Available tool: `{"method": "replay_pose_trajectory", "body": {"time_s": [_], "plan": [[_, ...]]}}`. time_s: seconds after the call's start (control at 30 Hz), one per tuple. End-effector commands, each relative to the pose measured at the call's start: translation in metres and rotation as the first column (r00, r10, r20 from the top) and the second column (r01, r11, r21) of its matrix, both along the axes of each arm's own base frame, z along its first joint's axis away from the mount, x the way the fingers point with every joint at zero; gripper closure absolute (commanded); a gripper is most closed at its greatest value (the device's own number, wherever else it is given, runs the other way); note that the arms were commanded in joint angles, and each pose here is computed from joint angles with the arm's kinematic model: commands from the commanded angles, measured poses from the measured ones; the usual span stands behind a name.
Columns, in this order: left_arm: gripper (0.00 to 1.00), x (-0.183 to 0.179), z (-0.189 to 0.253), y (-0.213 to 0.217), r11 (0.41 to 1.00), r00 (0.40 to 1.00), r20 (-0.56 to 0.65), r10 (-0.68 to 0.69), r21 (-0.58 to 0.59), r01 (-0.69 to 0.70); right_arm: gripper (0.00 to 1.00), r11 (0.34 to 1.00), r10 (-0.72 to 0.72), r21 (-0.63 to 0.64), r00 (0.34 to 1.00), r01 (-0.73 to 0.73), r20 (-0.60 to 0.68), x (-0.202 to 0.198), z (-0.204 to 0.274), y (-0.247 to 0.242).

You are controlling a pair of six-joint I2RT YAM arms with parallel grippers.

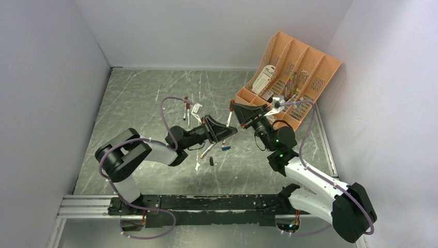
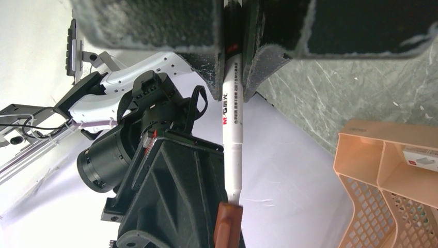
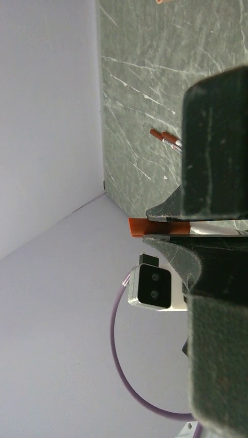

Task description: Insert the pens into the pen caps

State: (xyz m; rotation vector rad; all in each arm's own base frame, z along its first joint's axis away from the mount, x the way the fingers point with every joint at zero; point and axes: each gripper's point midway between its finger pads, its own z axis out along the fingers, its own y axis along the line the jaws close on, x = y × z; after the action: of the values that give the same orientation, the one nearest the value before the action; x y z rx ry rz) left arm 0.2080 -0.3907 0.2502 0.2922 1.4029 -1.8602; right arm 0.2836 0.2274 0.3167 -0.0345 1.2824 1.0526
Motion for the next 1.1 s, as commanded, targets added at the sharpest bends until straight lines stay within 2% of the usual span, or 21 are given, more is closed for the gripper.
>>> {"method": "replay_pose_trajectory", "body": {"time_s": [0.0, 0.33, 0.5, 0.63, 0.67, 0.77, 0.83, 1.0, 1.07], "plan": [[0.93, -0.015, 0.063, 0.014, 0.974, 0.979, 0.200, 0.024, -0.227, 0.022, 1.00, 1.000, 0.007, 0.006, 1.000, -0.007, -0.005, -0.004, -0.002, -0.003], [0.93, -0.011, 0.082, 0.014, 0.965, 0.968, 0.248, 0.044, -0.261, 0.023, 1.00, 1.000, -0.006, -0.001, 0.999, 0.005, -0.034, -0.009, -0.016, -0.008], [0.93, -0.006, 0.087, 0.011, 0.964, 0.953, 0.297, 0.064, -0.264, 0.017, 1.00, 0.999, 0.034, -0.036, 0.998, -0.036, -0.053, -0.010, -0.023, 0.000], [0.93, -0.017, 0.100, 0.003, 0.964, 0.900, 0.436, -0.008, -0.237, 0.124, 1.00, 0.995, 0.063, -0.079, 0.996, -0.067, -0.059, -0.013, -0.032, 0.005], [0.93, -0.020, 0.107, -0.001, 0.959, 0.867, 0.495, -0.057, -0.215, 0.185, 1.00, 0.992, 0.073, -0.102, 0.996, -0.078, -0.056, -0.016, -0.034, 0.006], [0.93, -0.012, 0.102, -0.001, 0.959, 0.861, 0.497, -0.104, -0.181, 0.220, 1.00, 0.990, 0.073, -0.118, 0.997, -0.077, -0.039, -0.019, -0.031, 0.004], [0.93, -0.003, 0.096, 0.003, 0.965, 0.858, 0.504, -0.097, -0.163, 0.204, 0.96, 0.991, 0.061, -0.118, 0.998, -0.064, -0.026, -0.021, -0.027, 0.000], [0.93, 0.004, 0.080, 0.009, 0.968, 0.816, 0.556, -0.160, -0.072, 0.239, 0.67, 0.992, -0.003, -0.125, 1.000, 0.005, 0.011, -0.024, -0.014, -0.015], [0.93, 0.003, 0.074, 0.010, 0.963, 0.794, 0.574, -0.201, -0.031, 0.266, 0.61, 0.990, -0.032, -0.134, 0.999, 0.035, 0.022, -0.024, -0.011, -0.021]]}}
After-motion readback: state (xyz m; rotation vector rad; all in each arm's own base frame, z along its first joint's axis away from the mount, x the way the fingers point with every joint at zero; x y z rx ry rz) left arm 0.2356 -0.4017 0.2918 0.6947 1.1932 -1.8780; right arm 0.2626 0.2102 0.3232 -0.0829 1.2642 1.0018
